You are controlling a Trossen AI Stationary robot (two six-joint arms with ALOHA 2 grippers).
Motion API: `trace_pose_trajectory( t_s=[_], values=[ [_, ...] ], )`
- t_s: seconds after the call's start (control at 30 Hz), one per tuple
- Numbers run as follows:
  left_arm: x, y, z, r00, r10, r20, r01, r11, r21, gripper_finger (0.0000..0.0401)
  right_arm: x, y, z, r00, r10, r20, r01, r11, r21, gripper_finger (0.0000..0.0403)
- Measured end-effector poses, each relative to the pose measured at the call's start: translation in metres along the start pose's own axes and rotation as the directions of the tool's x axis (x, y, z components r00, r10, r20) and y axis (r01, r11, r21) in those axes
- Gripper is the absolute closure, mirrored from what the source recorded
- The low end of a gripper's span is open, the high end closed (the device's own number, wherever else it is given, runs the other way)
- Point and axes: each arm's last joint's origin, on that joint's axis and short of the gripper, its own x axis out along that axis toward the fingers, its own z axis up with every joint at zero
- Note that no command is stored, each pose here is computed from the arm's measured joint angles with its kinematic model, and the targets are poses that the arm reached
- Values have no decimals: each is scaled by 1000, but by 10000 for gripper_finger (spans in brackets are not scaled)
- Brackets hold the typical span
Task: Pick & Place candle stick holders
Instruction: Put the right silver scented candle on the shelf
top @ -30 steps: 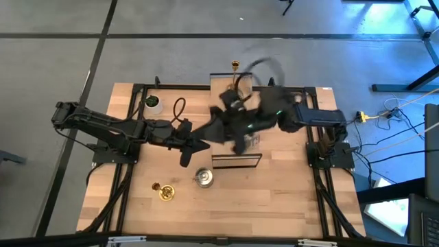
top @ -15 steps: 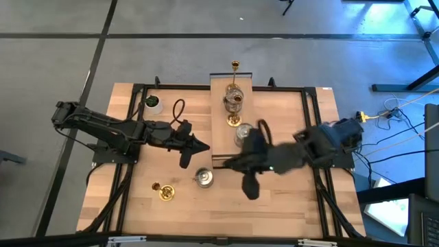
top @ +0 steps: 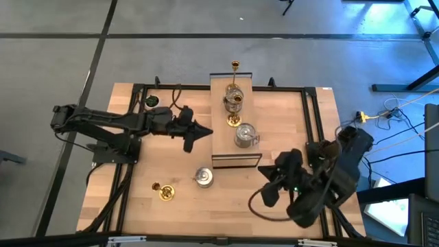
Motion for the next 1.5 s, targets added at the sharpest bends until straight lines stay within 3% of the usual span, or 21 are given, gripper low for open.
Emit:
trace_pose_trajectory(
  t_s=[0.23, 0.4, 0.5, 0.63, 0.87, 1.1, 1.2, 1.33, 1.43, 1.5],
  values=[
    [19, 18, 6, 997, -74, 17, 75, 993, -88, 399, 8, -37, -20, 996, -83, 13, 81, 992, 96, 400],
    [31, 24, 4, 995, -100, 18, 102, 986, -134, 399, 24, -54, -44, 997, -64, -45, 72, 975, 212, 400],
    [32, 25, 4, 997, -66, 36, 70, 990, -123, 399, 30, -61, -54, 999, -23, -43, 31, 982, 187, 400],
    [31, 28, 6, 998, -29, 64, 37, 991, -127, 399, 22, -84, -46, 998, 46, -47, -37, 981, 192, 400],
    [30, 38, 12, 995, 17, 94, 6, 971, -239, 399, 31, -122, -60, 994, 103, -31, -94, 975, 200, 400],
    [30, 39, 19, 986, 30, 163, 9, 972, -237, 399, 42, -160, -45, 979, 199, -48, -192, 973, 127, 400],
    [32, 44, 18, 986, 50, 159, -11, 971, -237, 399, 57, -168, -39, 952, 290, -100, -274, 950, 150, 400],
    [36, 48, 15, 989, 57, 137, -25, 973, -229, 399, 83, -173, -38, 875, 452, -174, -407, 881, 242, 400],
    [41, 52, 11, 993, 53, 108, -31, 980, -195, 399, 94, -177, -36, 833, 533, -146, -480, 829, 287, 400],
    [46, 56, 7, 994, 62, 86, -45, 982, -183, 399, 97, -180, -33, 835, 538, -117, -495, 826, 269, 400]
  ],
)
